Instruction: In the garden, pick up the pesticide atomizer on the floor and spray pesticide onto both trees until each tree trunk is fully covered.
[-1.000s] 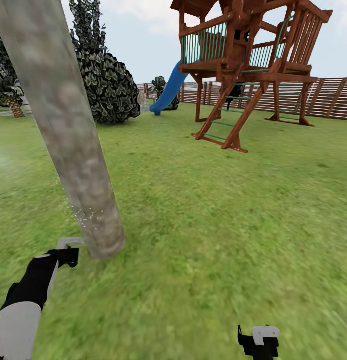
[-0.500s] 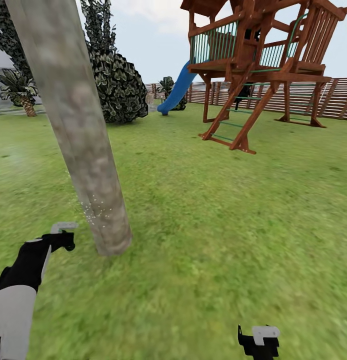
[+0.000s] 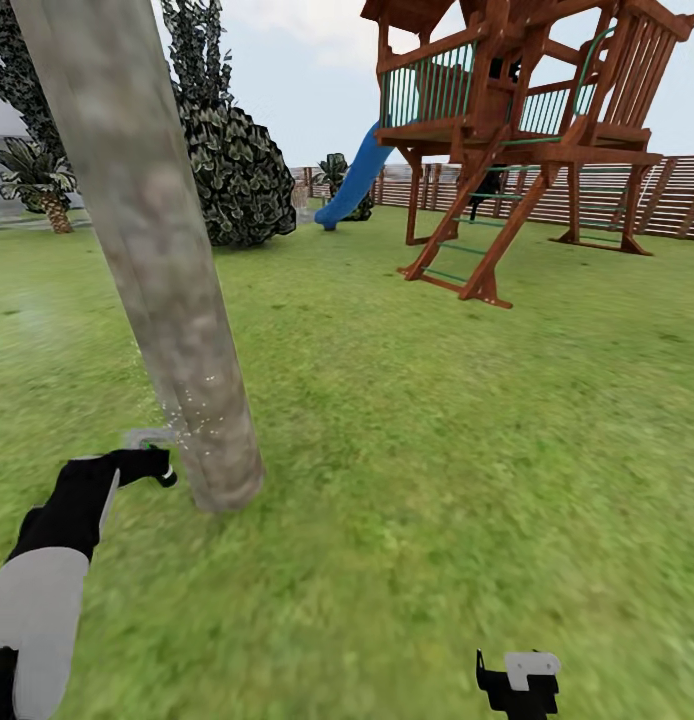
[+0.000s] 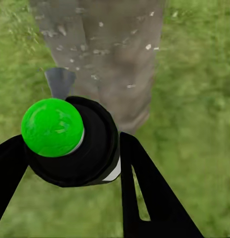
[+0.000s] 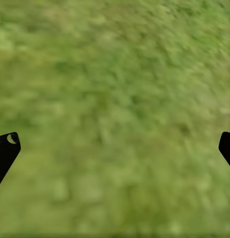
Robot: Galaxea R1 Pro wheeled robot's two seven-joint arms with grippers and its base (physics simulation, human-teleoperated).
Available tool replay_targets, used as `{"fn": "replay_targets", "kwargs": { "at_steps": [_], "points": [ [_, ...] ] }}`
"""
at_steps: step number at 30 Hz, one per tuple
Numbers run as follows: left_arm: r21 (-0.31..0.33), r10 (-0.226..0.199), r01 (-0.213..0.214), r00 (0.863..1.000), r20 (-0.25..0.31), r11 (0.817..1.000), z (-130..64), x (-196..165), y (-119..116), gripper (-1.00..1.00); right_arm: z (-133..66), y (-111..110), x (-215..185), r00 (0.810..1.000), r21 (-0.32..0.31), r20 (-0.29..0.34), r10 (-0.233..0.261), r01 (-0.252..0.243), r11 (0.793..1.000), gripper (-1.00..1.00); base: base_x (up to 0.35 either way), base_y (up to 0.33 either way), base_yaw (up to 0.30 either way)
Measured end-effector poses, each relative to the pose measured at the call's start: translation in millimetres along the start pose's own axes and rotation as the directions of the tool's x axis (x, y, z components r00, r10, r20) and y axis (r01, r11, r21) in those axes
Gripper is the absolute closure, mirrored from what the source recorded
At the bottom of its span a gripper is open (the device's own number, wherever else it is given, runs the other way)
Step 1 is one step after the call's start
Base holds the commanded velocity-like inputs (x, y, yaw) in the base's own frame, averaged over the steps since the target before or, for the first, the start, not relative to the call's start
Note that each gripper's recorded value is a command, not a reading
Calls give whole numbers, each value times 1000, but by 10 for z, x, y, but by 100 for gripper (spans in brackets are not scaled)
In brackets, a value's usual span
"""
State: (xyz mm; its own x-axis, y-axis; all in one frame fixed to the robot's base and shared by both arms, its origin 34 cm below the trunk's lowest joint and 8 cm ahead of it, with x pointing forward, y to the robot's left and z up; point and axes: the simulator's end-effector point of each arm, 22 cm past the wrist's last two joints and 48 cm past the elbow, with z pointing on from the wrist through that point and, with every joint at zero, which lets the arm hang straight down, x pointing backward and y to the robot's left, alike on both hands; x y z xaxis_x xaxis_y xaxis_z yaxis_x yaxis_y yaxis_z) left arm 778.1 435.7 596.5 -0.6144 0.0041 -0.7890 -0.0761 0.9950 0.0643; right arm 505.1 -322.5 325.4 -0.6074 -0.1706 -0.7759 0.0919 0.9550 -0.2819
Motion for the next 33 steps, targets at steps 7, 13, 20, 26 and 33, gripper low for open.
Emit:
{"fn": "replay_targets", "kwargs": {
  "at_steps": [7, 13, 20, 26, 33],
  "points": [
    [-35, 44, -44, 999, 19, 998, -47, -214, 190, 100, -2, 6, 5, 1000, -1, -2, -1, 1, 1000, -100, 0, 0, 0],
    [-49, 39, -37, 998, 47, 998, -124, -390, 276, 100, -2, 4, 7, 1000, -1, -2, -1, 1, 1000, -100, 0, 0, 0],
    [-122, 26, -23, 999, 28, 992, -330, -581, 712, 100, -2, 6, 6, 1000, -1, -2, -1, 1, 1000, -100, 0, 0, 0],
    [-121, 36, -33, 999, 26, 992, -326, -509, 729, 100, -2, 4, 6, 1000, -1, -2, -1, 1, 1000, -100, 0, 0, 0],
    [-108, 34, -30, 999, 34, 994, -310, -533, 611, 100, -3, 11, 3, 1000, -2, -1, 0, 0, 1000, -100, 90, -208, 1]
  ]
}}
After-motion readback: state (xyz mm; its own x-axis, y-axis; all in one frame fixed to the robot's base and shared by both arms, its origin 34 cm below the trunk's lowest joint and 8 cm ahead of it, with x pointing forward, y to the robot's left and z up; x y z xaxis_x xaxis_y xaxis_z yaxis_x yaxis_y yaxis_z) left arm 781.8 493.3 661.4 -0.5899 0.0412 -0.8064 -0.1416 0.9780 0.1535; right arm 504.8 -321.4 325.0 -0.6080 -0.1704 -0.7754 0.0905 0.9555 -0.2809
